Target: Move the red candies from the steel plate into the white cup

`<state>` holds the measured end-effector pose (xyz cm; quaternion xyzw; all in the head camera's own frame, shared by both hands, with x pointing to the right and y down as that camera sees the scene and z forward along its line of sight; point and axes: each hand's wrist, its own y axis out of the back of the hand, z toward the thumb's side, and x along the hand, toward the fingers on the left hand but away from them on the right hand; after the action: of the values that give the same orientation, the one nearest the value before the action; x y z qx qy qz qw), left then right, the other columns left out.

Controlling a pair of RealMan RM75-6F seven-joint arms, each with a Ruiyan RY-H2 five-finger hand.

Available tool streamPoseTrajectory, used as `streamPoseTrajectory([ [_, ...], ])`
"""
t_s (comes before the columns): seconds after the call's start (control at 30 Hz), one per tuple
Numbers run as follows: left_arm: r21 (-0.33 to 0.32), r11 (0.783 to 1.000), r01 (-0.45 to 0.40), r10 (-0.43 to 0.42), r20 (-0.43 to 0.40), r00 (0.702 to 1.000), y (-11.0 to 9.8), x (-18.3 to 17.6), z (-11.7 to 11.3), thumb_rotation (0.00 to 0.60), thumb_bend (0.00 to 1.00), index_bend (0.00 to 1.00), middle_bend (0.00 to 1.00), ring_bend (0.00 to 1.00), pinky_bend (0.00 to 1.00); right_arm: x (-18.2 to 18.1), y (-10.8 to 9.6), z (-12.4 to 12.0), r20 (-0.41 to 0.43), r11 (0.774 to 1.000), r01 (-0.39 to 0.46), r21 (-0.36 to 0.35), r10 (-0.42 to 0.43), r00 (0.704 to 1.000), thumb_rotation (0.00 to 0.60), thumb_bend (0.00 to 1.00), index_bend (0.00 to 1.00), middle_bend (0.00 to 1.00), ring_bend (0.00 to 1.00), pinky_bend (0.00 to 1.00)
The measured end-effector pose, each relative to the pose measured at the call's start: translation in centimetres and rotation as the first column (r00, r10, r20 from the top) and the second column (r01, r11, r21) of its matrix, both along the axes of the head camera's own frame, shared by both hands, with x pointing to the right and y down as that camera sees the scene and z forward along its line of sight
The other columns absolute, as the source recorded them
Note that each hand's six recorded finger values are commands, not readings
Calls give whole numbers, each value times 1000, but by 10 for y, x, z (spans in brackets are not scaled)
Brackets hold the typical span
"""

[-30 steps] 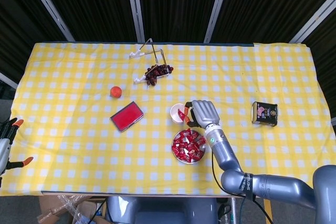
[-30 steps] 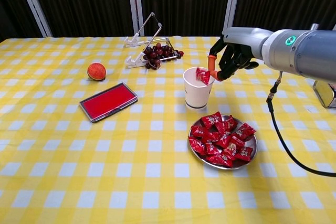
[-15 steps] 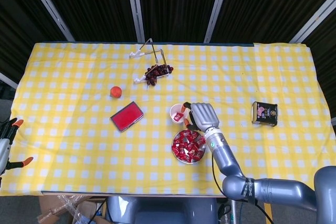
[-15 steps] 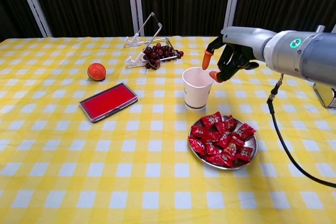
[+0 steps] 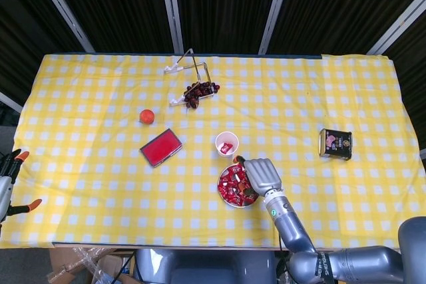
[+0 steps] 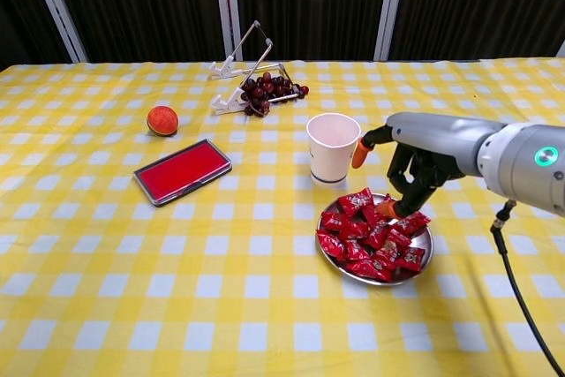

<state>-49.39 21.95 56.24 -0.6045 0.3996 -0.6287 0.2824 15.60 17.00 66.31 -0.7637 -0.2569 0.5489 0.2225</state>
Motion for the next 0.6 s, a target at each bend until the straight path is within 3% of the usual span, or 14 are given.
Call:
streamPoseTrajectory([
  [0.33, 2, 1000, 1, -1, 2, 1000, 0, -1, 0, 600, 9, 0, 0, 0, 0, -1, 18, 15, -20, 999, 1, -35, -2, 1000, 600, 388, 256, 812, 950, 947],
  [0.6, -1, 1000, 3, -3, 0, 1000, -1, -1, 0, 600, 9, 0, 0, 0, 0, 0, 26, 26, -28, 998, -6, -56, 4, 1000, 600, 338, 158, 812, 950, 947],
])
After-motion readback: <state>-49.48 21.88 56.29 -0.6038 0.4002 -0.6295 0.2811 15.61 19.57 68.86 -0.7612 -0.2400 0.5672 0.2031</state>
